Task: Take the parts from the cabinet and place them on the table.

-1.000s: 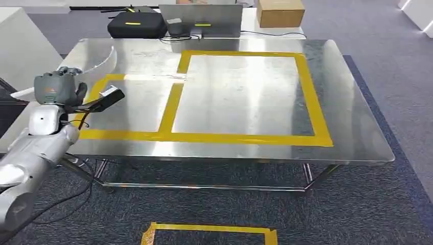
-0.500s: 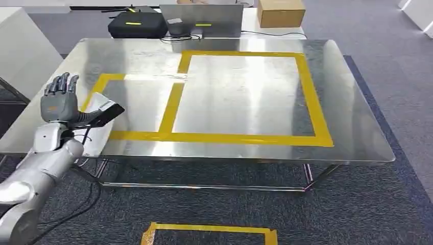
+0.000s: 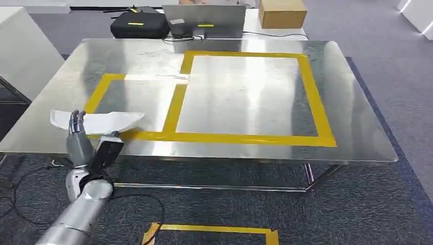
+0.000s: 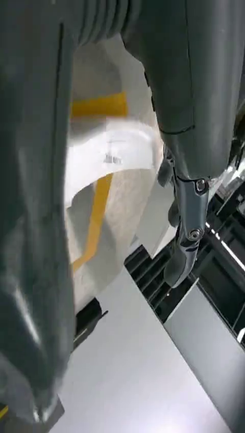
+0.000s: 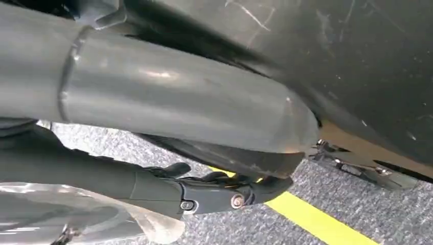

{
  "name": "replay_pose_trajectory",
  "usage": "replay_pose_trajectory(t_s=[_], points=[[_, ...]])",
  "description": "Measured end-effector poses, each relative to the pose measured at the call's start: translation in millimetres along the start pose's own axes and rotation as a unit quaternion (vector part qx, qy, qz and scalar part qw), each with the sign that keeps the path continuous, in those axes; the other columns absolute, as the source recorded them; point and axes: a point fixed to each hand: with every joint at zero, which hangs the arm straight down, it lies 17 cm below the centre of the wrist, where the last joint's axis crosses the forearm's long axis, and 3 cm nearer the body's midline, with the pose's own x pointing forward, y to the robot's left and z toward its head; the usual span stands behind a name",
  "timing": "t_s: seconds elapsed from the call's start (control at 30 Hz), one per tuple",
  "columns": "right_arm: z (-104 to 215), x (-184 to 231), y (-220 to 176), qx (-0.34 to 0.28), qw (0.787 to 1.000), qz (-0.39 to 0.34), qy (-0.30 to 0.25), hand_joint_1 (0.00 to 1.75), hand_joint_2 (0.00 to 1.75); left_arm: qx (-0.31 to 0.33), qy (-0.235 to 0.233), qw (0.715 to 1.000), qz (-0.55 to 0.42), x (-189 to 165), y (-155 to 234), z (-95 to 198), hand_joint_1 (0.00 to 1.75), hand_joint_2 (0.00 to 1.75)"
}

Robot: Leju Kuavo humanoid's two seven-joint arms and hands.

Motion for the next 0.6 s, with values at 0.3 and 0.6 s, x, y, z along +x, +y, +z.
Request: replay_pose_trajectory(t_s=[0.3, 0.6], points=[[-0.3, -0.1, -2.0, -0.006, 1.0, -0.005, -0.001, 0.0, 0.0, 0.034, -0.046, 0.994, 0.089, 83.6, 21.6, 34.7, 0.0, 0.0], [-0.5, 4.7, 2.0, -0.014, 1.0, -0.009, -0.004, 0.0, 0.0, 0.046, -0.074, 0.99, 0.112, 122.8, 40.3, 58.0, 0.0, 0.0]])
